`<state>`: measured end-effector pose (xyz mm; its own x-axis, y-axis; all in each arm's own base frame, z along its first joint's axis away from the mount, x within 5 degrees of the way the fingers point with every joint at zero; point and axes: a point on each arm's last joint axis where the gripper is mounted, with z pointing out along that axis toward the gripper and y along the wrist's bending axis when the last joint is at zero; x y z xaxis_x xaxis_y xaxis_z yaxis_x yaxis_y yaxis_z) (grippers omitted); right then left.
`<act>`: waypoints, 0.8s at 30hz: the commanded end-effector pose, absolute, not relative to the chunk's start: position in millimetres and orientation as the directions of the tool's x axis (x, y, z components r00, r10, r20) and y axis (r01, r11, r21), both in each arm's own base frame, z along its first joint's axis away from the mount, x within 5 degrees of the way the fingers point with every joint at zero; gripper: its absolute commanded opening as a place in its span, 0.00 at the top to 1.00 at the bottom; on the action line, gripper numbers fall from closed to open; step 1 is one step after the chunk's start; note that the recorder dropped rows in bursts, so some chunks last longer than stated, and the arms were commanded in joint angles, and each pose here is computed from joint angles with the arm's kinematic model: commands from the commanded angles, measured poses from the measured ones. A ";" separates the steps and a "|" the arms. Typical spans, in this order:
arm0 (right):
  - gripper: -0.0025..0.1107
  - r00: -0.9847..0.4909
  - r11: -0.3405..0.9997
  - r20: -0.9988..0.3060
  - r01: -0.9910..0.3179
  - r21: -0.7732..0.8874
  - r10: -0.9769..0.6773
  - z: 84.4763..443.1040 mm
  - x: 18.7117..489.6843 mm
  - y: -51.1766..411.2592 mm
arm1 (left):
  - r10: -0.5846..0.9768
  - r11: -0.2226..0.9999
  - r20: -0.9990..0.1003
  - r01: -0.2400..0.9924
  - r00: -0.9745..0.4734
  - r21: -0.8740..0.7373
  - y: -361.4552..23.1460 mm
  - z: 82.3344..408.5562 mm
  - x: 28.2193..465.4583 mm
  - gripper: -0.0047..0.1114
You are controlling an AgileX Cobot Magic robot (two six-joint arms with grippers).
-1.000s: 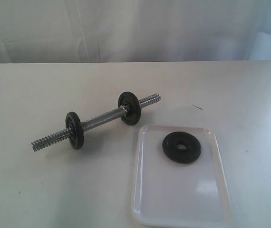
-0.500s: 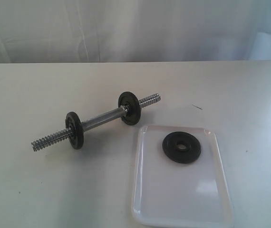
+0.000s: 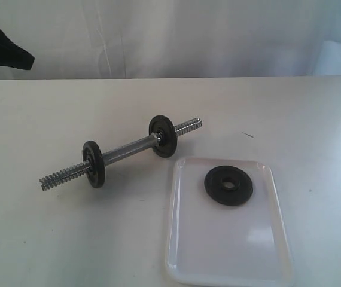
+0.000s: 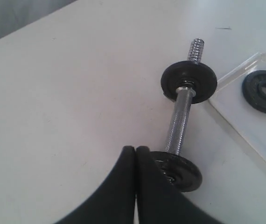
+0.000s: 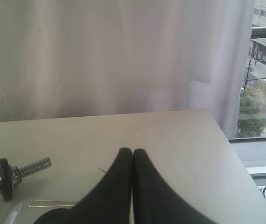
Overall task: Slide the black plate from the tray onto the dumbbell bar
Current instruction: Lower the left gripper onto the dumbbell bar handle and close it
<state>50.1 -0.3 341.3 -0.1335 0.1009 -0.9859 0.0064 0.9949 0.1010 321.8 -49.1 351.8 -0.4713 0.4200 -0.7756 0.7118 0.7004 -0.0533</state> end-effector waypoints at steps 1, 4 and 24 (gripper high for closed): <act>0.98 -0.139 0.995 -0.986 0.006 0.095 0.095 341.6 50.5 -0.5 | 0.437 0.638 -0.765 0.763 -0.474 -0.108 -59.2 338.2 336.2 0.86; 0.98 -0.141 0.995 -0.985 0.007 0.095 0.095 341.4 50.5 -0.5 | 0.478 0.568 -0.741 0.809 -0.471 -0.148 -79.2 327.1 348.1 0.69; 0.98 -0.169 0.996 -0.981 0.011 0.092 0.093 338.9 50.1 -0.7 | 0.814 0.415 -0.413 0.906 -0.408 -0.078 -199.8 250.5 389.7 0.36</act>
